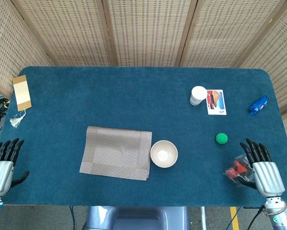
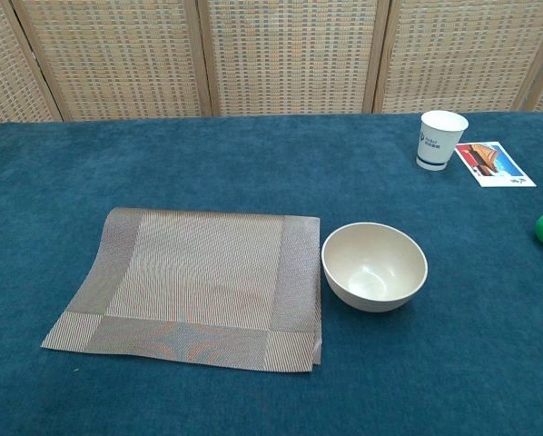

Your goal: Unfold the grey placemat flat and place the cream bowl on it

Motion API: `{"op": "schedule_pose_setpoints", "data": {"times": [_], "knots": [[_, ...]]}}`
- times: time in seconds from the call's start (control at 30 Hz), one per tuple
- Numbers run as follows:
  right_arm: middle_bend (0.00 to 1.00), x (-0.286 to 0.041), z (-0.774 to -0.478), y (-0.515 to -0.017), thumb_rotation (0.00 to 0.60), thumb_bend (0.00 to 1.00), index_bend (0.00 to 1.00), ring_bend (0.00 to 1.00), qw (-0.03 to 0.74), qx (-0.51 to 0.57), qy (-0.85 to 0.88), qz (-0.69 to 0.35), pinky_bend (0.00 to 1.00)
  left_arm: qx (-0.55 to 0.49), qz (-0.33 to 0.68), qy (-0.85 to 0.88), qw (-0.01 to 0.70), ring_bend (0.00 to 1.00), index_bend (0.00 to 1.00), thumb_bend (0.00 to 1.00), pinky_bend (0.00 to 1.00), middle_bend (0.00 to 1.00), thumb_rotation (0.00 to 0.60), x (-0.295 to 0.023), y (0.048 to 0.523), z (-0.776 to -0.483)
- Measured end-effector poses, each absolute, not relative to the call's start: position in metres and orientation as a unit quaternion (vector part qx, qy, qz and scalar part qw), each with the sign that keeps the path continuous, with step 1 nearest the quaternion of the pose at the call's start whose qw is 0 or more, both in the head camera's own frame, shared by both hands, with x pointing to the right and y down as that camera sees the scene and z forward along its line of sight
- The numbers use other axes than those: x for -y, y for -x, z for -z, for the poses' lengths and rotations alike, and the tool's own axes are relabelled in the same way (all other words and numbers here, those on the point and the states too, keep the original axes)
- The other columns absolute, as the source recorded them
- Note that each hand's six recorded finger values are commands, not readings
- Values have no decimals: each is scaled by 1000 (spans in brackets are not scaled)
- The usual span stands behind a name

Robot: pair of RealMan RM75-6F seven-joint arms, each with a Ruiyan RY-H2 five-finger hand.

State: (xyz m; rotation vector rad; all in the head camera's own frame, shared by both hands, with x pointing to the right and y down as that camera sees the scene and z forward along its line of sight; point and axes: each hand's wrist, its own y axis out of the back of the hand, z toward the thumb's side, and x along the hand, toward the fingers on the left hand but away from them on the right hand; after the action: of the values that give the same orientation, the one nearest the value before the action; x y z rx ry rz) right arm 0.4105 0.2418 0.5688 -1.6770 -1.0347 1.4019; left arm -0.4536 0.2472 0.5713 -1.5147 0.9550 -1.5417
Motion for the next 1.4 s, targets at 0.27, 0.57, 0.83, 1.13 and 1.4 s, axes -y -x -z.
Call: {"op": "schedule_pose_setpoints", "data": {"times": [0.27,0.57,0.83,1.13,1.4], "knots": [[0,-243,-568,-410,600,62,32,0,354,399,649,-542,0,-373,602,596,379,0,0,231,0,0,600,-247,453,-572],[0,-242,-571,-410,600,61,32,0,352,398,649,-545,0,-365,602,604,374,0,0,232,0,0,600,-248,449,-579],[0,-243,-571,-415,600,62,32,0,345,399,647,-551,0,-353,600,616,368,0,97,259,0,0,600,-248,441,-594],[0,-244,-569,-417,600,62,32,0,339,406,647,-550,0,-320,588,648,363,0,285,332,0,0,600,-252,418,-632],[0,-243,-569,-418,600,62,32,0,334,410,647,-549,0,-278,568,672,385,0,164,331,0,0,600,-256,378,-664]]}}
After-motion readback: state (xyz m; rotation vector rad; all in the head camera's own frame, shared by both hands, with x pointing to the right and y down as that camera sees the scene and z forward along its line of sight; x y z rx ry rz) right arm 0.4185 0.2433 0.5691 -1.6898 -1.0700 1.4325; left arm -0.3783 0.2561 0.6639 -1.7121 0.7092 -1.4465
